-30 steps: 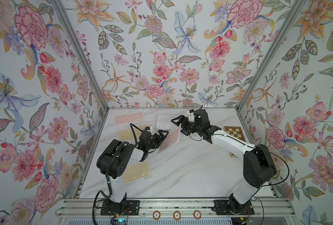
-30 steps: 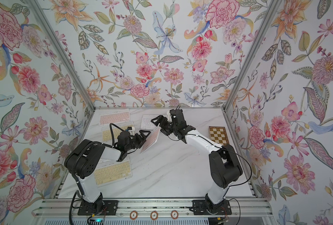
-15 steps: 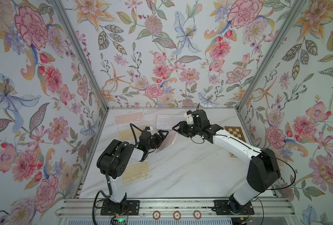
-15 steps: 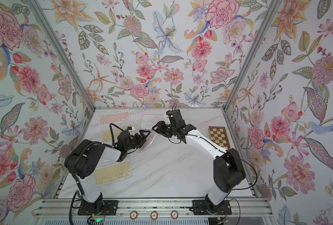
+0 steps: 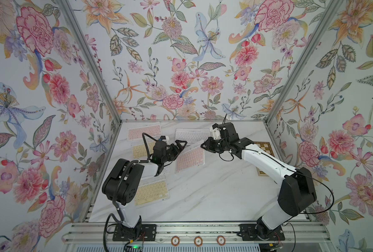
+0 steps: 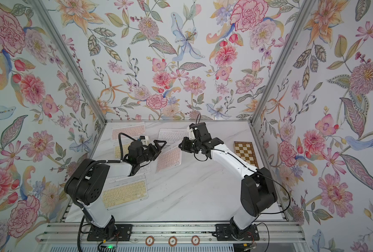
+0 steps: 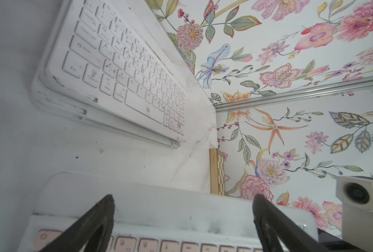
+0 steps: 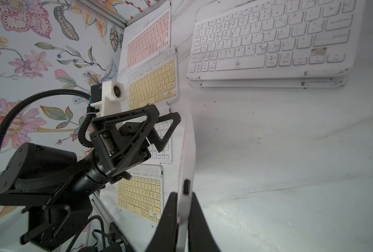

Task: Stack the numeric keypads
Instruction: Pick up the numeric keypad from the center of the board, then place the numeric keypad at the numeric keypad.

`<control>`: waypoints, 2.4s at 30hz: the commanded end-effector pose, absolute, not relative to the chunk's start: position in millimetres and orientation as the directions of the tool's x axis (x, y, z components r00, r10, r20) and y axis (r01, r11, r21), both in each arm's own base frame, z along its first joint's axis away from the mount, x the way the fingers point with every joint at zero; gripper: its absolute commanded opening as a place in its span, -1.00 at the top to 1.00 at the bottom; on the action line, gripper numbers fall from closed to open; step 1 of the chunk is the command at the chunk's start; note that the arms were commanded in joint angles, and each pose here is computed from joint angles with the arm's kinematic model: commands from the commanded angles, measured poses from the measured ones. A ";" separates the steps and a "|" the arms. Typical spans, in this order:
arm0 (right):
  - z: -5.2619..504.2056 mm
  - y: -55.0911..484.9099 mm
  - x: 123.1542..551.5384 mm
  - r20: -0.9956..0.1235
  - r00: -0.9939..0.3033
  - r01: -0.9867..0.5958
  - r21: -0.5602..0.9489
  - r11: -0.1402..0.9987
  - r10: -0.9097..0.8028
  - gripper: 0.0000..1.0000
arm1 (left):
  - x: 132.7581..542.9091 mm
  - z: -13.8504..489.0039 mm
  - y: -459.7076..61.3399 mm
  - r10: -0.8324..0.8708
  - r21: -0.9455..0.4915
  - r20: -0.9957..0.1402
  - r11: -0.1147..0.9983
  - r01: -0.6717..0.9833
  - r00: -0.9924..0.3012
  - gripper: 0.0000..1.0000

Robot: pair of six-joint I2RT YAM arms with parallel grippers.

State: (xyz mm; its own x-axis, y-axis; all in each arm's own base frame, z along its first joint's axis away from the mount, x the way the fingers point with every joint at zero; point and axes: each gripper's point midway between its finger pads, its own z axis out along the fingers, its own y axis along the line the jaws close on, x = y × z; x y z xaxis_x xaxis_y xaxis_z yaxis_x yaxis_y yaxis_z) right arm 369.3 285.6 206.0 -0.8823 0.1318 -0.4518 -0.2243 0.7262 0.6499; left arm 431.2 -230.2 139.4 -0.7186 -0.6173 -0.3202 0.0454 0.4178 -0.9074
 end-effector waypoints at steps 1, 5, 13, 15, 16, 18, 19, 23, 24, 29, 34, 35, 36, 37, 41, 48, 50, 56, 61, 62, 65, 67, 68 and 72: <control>243.4 280.2 377.3 -0.524 -0.845 -0.320 0.661 0.678 0.112 0.79 | 437.1 171.6 -226.0 -0.577 -0.883 -0.391 0.454 0.116 -0.717 -0.99; 262.9 266.9 395.7 -0.539 -0.831 -0.338 0.686 0.644 0.138 0.87 | 449.3 195.1 -212.5 -0.564 -0.850 -0.455 0.506 0.148 -0.689 -0.98; 279.1 247.1 436.7 -0.523 -0.828 -0.328 0.745 0.581 0.203 0.97 | 473.9 207.3 -204.3 -0.545 -0.828 -0.485 0.538 0.158 -0.684 -0.99; 278.5 245.8 443.2 -0.510 -0.832 -0.319 0.762 0.564 0.219 0.97 | 475.5 204.6 -205.1 -0.546 -0.829 -0.481 0.537 0.154 -0.685 -0.99; 281.1 244.8 447.3 -0.506 -0.830 -0.318 0.776 0.545 0.236 0.97 | 477.3 203.4 -204.4 -0.547 -0.829 -0.480 0.538 0.151 -0.686 -0.99; 283.1 242.0 457.6 -0.495 -0.828 -0.311 0.796 0.520 0.263 0.97 | 481.9 203.2 -204.3 -0.543 -0.827 -0.483 0.541 0.154 -0.686 -0.99; 284.1 241.6 462.9 -0.492 -0.828 -0.312 0.803 0.507 0.270 0.98 | 485.9 202.1 -203.2 -0.541 -0.825 -0.483 0.544 0.151 -0.688 -0.99; 285.6 236.7 491.6 -0.476 -0.830 -0.316 0.831 0.457 0.292 0.98 | 505.7 200.2 -200.1 -0.517 -0.806 -0.501 0.571 0.156 -0.694 -0.99; 284.4 235.2 499.0 -0.474 -0.829 -0.313 0.833 0.456 0.297 0.98 | 510.9 198.5 -198.7 -0.510 -0.796 -0.509 0.586 0.153 -0.693 -0.99; 265.0 229.7 537.0 -0.435 -0.846 -0.297 0.864 0.405 0.307 0.96 | 538.3 183.5 -194.3 -0.498 -0.778 -0.510 0.615 0.129 -0.702 -0.99; 244.2 232.5 562.6 -0.393 -0.869 -0.290 0.897 0.334 0.300 0.96 | 560.5 170.2 -195.0 -0.489 -0.770 -0.509 0.627 0.119 -0.708 -0.99; 239.2 231.4 567.0 -0.386 -0.871 -0.282 0.899 0.334 0.303 0.95 | 564.1 166.1 -194.0 -0.487 -0.765 -0.508 0.634 0.113 -0.711 -0.99; 234.3 231.1 570.8 -0.380 -0.874 -0.277 0.902 0.332 0.303 0.95 | 567.7 160.2 -194.1 -0.483 -0.760 -0.507 0.641 0.106 -0.714 -0.99; 230.6 231.1 573.9 -0.378 -0.875 -0.277 0.903 0.328 0.302 0.95 | 571.5 154.6 -193.5 -0.482 -0.758 -0.503 0.645 0.099 -0.717 -0.99; 209.4 232.7 585.8 -0.347 -0.888 -0.252 0.916 0.311 0.302 0.94 | 581.2 139.5 -193.4 -0.503 -0.777 -0.482 0.624 0.085 -0.718 -0.99; 179.7 238.4 596.7 -0.296 -0.907 -0.218 0.938 0.268 0.299 0.93 | 587.0 112.7 -196.3 -0.506 -0.787 -0.441 0.614 0.049 -0.741 -0.99; 170.5 239.5 597.7 -0.282 -0.913 -0.204 0.941 0.270 0.296 0.91 | 588.6 103.8 -197.2 -0.507 -0.791 -0.426 0.610 0.037 -0.749 -0.99; 145.7 242.3 597.8 -0.248 -0.926 -0.170 0.948 0.271 0.285 0.86 | 592.8 89.0 -196.6 -0.516 -0.790 -0.412 0.613 0.011 -0.751 -0.99; 134.5 240.0 601.2 -0.238 -0.928 -0.158 0.949 0.274 0.288 0.80 | 594.4 84.6 -193.6 -0.514 -0.776 -0.419 0.630 0.002 -0.748 -0.98; 132.5 239.8 601.8 -0.234 -0.929 -0.155 0.949 0.274 0.287 0.80 | 594.0 83.1 -194.8 -0.513 -0.778 -0.414 0.628 0.001 -0.752 -0.99; 128.5 239.3 604.1 -0.232 -0.929 -0.151 0.949 0.276 0.290 0.77 | 593.7 80.0 -196.9 -0.513 -0.782 -0.407 0.623 -0.002 -0.755 -0.99; 127.0 239.4 605.9 -0.234 -0.928 -0.152 0.949 0.277 0.291 0.76 | 593.6 79.1 -197.6 -0.514 -0.784 -0.405 0.621 -0.003 -0.756 -0.99; 125.4 239.6 606.6 -0.232 -0.928 -0.151 0.949 0.276 0.290 0.75 | 593.5 78.3 -198.1 -0.513 -0.783 -0.405 0.622 -0.003 -0.757 -0.99; 120.7 237.6 611.5 -0.226 -0.928 -0.142 0.950 0.278 0.297 0.75 | 592.6 76.1 -198.2 -0.511 -0.782 -0.402 0.623 -0.005 -0.759 -0.99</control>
State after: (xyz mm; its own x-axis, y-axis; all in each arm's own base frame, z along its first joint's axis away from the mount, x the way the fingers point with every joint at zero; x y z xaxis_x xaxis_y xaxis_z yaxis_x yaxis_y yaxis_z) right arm 605.2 240.0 117.3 -0.9315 0.2994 -0.2067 -0.1167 0.2924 0.9492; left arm 587.7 -200.0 84.1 -0.7588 -0.5077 -0.4080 0.0035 0.6233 -0.7819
